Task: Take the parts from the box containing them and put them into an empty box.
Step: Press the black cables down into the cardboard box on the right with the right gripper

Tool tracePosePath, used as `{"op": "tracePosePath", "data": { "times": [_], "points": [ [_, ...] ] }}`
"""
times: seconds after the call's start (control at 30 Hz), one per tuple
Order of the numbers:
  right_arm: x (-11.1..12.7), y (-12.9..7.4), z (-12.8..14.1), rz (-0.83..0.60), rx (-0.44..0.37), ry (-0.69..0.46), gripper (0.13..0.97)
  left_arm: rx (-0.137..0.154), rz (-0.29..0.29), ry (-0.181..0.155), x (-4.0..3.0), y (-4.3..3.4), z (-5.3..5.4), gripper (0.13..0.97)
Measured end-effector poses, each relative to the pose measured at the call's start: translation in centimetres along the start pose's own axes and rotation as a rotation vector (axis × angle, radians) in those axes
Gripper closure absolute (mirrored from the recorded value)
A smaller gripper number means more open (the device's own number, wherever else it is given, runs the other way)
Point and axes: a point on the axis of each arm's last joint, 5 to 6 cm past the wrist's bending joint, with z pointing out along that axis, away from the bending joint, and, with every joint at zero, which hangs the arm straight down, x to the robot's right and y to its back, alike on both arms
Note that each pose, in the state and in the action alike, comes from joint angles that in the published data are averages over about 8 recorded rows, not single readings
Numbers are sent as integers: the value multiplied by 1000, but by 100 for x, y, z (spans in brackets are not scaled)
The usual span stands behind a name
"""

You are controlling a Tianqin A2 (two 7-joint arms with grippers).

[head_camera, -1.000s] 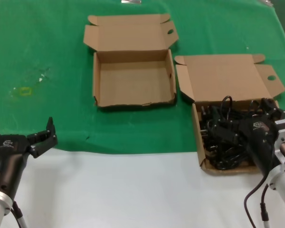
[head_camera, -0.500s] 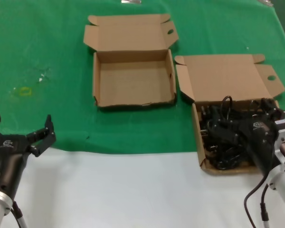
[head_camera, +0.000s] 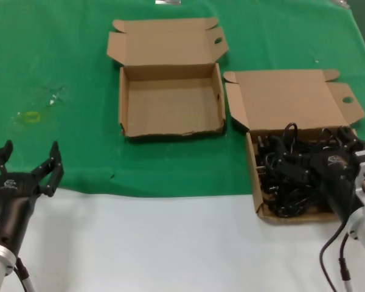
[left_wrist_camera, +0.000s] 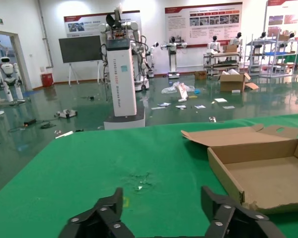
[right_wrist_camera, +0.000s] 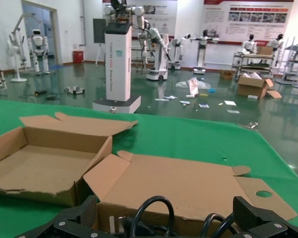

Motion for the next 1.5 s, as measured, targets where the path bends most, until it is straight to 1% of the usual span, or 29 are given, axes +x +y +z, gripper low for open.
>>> {"op": "tracePosePath", "data": {
  "times": [0.07,0.33,0.37,0.5,0.63,0.77,1.03,1.3,1.5],
  "points": [
    [34,-15,-2,-9,0,-7,130,0,0,0,0,0,0,426],
    [176,-161,-6,-72,10,-62,130,0,0,0,0,0,0,651],
    [190,-184,-4,-82,11,-73,130,0,0,0,0,0,0,651],
    [233,-279,10,-127,9,-129,130,0,0,0,0,0,0,737],
    [280,-382,29,-186,-4,-216,130,0,0,0,0,0,0,824],
    [367,-505,51,-259,-31,-323,130,0,0,0,0,0,0,824],
    [628,-798,167,-420,-99,-492,130,0,0,0,0,0,0,925],
    [856,-1118,363,-625,-163,-632,130,0,0,0,0,0,0,950],
    [979,-1305,519,-797,-214,-747,130,0,0,0,0,0,0,953]
  ]
}}
